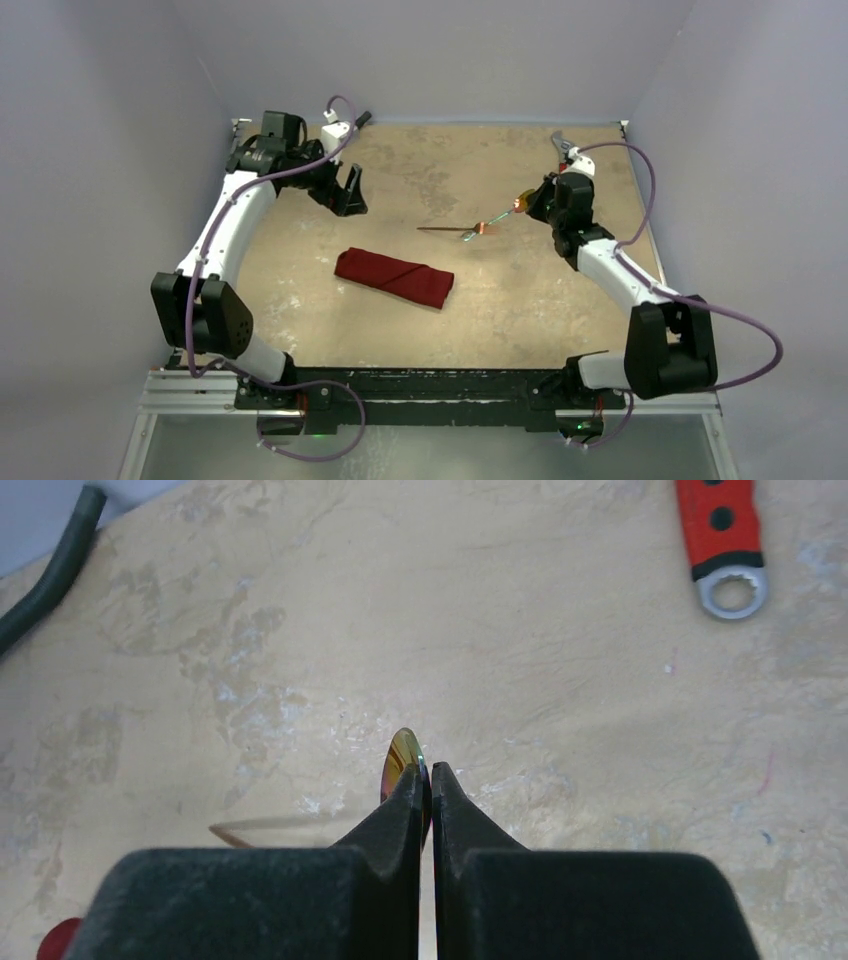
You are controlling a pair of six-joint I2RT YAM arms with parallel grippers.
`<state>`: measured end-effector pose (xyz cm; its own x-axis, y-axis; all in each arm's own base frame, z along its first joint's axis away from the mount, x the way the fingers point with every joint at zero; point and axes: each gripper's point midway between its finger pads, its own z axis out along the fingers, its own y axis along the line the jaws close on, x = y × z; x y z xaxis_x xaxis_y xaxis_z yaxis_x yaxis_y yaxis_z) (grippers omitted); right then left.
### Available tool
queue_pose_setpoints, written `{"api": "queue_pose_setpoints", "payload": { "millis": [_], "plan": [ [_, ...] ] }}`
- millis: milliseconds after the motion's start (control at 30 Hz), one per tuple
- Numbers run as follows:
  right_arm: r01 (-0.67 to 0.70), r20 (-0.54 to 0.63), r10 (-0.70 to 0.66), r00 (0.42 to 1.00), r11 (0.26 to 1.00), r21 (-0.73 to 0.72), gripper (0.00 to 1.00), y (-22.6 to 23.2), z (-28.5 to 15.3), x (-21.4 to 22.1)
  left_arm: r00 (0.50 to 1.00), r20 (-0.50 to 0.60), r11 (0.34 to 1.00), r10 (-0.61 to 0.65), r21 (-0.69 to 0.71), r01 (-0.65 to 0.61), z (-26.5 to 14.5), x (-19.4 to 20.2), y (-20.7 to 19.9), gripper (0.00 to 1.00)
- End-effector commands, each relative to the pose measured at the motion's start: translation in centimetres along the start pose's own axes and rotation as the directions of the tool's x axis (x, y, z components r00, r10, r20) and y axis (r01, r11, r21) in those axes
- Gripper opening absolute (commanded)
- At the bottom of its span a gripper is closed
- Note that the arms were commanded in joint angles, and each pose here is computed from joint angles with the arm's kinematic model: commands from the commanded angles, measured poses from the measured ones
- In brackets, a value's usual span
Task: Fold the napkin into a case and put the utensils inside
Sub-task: Pass from the right arm to the left
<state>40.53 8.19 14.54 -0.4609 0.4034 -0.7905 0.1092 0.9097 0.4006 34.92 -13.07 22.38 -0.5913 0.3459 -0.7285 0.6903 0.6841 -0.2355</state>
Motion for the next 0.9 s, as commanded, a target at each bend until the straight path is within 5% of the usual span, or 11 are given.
{"api": "queue_pose_setpoints", "payload": {
  "millis": [0, 467, 633, 867],
  "plan": [
    [-0.032, 0.173, 0.026, 0.985, 0.999, 0.031, 0.00, -0.5, -1.3, -3.5, 0.999, 0.027, 0.999, -0.035, 0.032, 0.035, 1.1, -1.2, -0.3, 0.99],
    [-0.127, 0.203, 0.050, 0.978, 0.913, 0.387, 0.00, -4.5, -7.6, -5.0, 0.999, 0.041, 0.996, -0.015, 0.089, 0.011, 1.9, -1.6, -2.0, 0.98],
    [-0.216, 0.146, 0.199, 0.969, 0.970, 0.111, 0.00, 2.7, -10.7, -4.3, 1.000, 0.030, 0.981, -0.008, 0.195, 0.002, 3.7, -1.5, -4.9, 0.99],
    [-0.342, 0.027, 0.353, 0.935, 0.922, -0.181, 0.00, 11.0, -12.6, -3.6, 1.000, 0.003, 0.898, -0.029, 0.438, 0.025, 5.5, -1.8, -10.6, 0.99]
  ]
}}
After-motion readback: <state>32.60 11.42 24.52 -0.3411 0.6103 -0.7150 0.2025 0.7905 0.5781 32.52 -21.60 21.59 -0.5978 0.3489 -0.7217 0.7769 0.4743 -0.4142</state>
